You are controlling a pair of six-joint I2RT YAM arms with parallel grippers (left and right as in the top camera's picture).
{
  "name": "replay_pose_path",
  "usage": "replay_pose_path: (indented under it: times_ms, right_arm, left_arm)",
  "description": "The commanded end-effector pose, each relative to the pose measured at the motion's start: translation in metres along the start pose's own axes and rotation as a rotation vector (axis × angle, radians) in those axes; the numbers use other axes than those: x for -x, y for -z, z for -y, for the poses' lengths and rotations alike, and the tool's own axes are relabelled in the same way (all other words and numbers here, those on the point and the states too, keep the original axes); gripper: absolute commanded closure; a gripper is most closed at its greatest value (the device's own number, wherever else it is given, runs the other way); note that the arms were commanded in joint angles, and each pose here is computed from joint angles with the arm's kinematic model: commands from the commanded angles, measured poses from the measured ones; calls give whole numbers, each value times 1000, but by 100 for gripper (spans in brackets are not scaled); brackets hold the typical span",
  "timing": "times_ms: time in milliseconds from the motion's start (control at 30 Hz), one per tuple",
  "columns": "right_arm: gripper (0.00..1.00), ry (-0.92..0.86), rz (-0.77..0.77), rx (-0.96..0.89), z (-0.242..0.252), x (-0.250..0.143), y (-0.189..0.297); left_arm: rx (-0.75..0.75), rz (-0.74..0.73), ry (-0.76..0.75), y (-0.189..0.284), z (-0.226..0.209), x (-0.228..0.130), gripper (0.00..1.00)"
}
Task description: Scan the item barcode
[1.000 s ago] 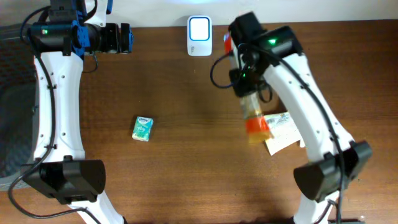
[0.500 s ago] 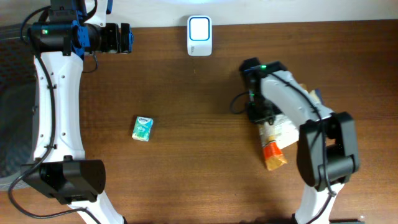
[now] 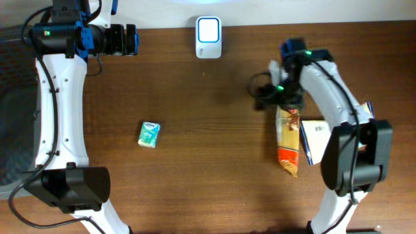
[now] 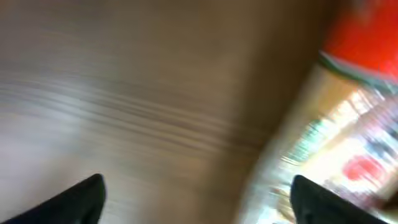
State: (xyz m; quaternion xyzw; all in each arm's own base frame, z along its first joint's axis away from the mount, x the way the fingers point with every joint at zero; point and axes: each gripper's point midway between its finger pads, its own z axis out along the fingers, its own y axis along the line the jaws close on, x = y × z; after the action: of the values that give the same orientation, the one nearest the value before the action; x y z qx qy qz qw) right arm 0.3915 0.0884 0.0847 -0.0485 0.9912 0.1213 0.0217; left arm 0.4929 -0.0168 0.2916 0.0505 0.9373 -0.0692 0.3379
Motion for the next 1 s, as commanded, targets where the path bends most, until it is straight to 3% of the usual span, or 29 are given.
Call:
replay_pose_path:
  times_ms: [0, 233, 333, 400, 533, 633, 800, 967]
  right_arm:
    - [1, 63, 114, 182, -88, 22, 17]
    - [6, 85, 158, 238, -167, 27, -17]
    - [15, 82, 134, 266, -206, 22, -54]
    - [29, 75, 118, 292, -237, 16, -88]
    - [47, 115, 141, 355, -286, 9, -132]
    - [53, 150, 166, 391, -309, 6, -145]
    - [61, 155, 194, 369, -316, 4, -153]
    - [84, 149, 153, 351, -316, -8, -171]
  left_arm:
    - [-1, 22, -19, 9, 1, 4, 1]
    - [-1, 22, -19, 9, 1, 4, 1]
    - [-1, 22, -19, 9, 1, 4, 1]
    - [-1, 22, -19, 9, 1, 4, 1]
    - [-1, 22, -19, 9, 1, 4, 1]
    - [-1, 22, -19, 9, 1, 4, 1]
    - [-1, 22, -19, 9, 1, 4, 1]
    - [-1, 22, -19, 9, 1, 4, 1]
